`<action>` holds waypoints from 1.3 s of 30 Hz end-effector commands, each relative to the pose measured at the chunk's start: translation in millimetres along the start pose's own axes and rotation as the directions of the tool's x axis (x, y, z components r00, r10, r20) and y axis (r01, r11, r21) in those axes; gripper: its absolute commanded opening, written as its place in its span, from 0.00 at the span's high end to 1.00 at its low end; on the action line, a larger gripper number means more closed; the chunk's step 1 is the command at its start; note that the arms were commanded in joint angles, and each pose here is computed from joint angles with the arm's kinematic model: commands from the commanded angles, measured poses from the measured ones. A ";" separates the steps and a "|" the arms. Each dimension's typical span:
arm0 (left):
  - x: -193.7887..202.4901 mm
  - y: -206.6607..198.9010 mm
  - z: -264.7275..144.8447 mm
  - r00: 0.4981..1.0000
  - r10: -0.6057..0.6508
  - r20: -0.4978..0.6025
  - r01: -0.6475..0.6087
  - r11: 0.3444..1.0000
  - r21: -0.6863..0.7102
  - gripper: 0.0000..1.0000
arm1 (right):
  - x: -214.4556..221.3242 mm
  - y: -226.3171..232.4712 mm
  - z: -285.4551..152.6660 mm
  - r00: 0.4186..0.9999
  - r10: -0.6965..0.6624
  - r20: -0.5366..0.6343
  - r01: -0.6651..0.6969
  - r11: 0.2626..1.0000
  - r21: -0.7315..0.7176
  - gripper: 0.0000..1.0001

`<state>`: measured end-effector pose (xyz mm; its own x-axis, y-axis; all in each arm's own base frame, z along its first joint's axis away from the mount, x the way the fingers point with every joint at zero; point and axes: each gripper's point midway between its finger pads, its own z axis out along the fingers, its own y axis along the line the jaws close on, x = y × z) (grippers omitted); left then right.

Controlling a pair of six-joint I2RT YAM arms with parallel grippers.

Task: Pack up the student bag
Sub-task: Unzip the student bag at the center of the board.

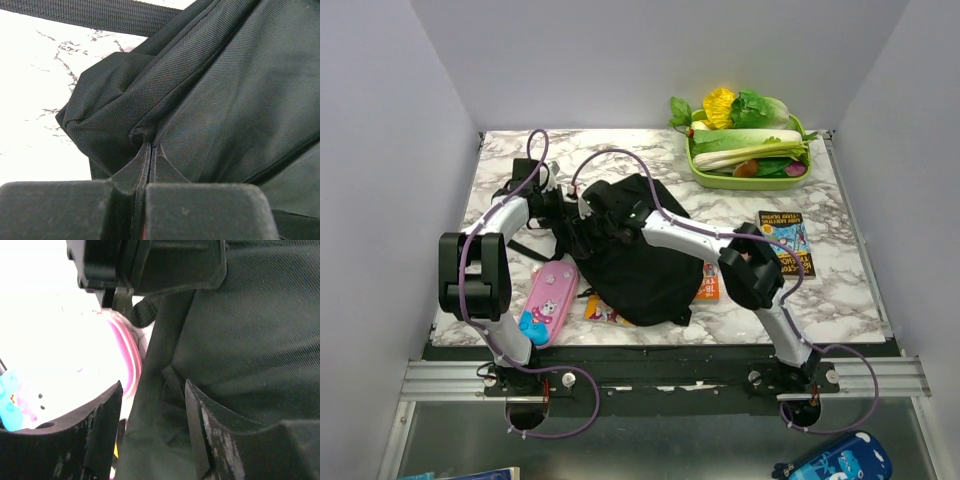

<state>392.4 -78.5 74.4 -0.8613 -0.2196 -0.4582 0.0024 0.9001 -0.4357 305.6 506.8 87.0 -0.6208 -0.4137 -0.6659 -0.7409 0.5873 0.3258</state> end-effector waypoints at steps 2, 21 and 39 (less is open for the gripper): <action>-12.4 -16.0 -16.5 0.999 0.038 0.027 -0.039 0.999 0.019 1.00 | -17.8 -30.6 -46.7 0.995 0.041 0.093 -0.048 0.996 0.074 0.35; -58.0 -65.3 -49.7 0.962 0.235 0.141 -0.234 0.972 -0.021 0.37 | 55.1 -120.0 -96.2 0.966 0.239 0.095 -0.257 0.899 0.355 0.53; 20.6 -104.4 43.0 0.833 0.551 -0.037 -0.551 0.834 0.008 0.43 | 79.0 -118.4 -107.8 0.963 0.226 0.150 -0.261 0.921 0.289 0.69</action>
<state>393.2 -207.4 84.2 -0.7698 0.2766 -0.5752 0.4612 0.8640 -0.2019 323.6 333.0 60.3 -0.7325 -0.1838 -0.6555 -0.4354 0.8666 0.2436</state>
